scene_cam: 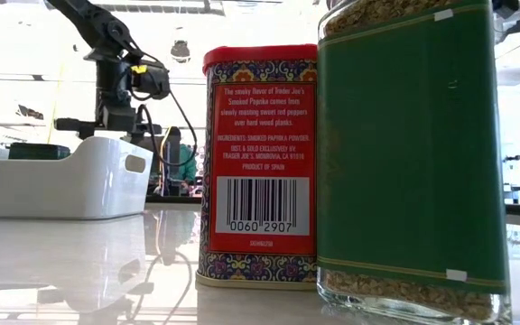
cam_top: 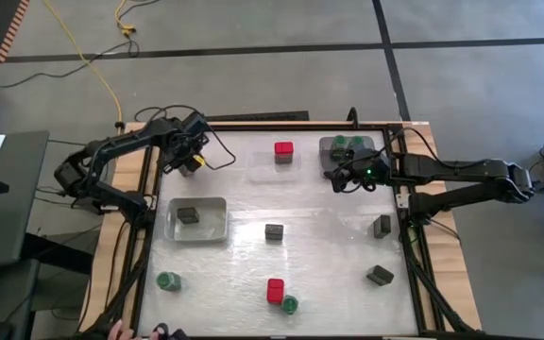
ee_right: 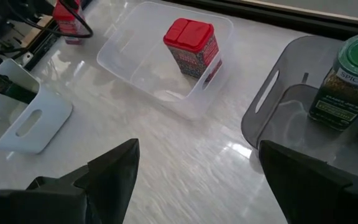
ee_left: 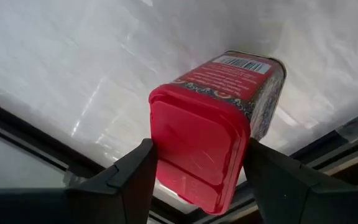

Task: Sort spices by type
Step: Put the red seasoning can into the transparent bin

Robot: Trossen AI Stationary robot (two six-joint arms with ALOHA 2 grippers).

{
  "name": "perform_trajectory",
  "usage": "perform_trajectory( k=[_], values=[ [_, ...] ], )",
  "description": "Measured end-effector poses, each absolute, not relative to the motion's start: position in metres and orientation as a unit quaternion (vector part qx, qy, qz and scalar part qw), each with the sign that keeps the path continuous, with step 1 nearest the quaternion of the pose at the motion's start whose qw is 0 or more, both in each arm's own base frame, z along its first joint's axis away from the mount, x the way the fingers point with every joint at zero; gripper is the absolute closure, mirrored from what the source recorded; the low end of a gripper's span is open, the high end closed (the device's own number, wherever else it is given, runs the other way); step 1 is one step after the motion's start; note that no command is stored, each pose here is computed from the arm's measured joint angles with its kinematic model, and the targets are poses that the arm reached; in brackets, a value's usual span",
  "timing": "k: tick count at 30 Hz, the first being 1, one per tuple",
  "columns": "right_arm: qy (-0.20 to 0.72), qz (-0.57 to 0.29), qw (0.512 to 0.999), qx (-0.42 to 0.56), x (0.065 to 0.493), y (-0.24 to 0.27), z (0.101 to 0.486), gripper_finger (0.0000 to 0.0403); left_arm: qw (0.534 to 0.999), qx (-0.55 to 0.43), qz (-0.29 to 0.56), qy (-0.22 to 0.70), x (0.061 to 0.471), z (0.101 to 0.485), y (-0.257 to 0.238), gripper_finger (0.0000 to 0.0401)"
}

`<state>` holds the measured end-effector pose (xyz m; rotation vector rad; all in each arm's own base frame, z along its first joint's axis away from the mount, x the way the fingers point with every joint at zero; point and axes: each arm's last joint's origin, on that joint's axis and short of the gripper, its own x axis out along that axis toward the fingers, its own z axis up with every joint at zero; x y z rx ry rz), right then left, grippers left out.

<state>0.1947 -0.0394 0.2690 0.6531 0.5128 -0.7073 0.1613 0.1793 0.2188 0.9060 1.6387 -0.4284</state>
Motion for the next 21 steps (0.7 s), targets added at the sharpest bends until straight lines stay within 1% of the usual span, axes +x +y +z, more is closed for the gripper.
perform_trajectory(
  k=[5,9,16,21],
  values=[
    [0.243,-0.337,0.854,0.313,0.195,-0.039,0.269,0.0046,0.548,0.366,-0.136,0.740,0.158,0.220,0.181,0.0177],
    [0.243,-0.337,0.854,0.313,0.195,-0.039,0.269,0.0046,0.530,0.358,-0.146,0.754,0.158,0.219,0.175,0.0177],
    [0.244,-0.338,0.855,0.310,0.195,-0.040,0.269,0.0046,0.531,0.344,-0.143,0.761,0.161,0.219,0.167,0.0177],
    [0.241,-0.345,0.852,0.312,0.194,-0.043,0.269,0.0046,0.532,0.331,-0.138,0.767,0.163,0.229,0.164,0.0177]
  ],
)
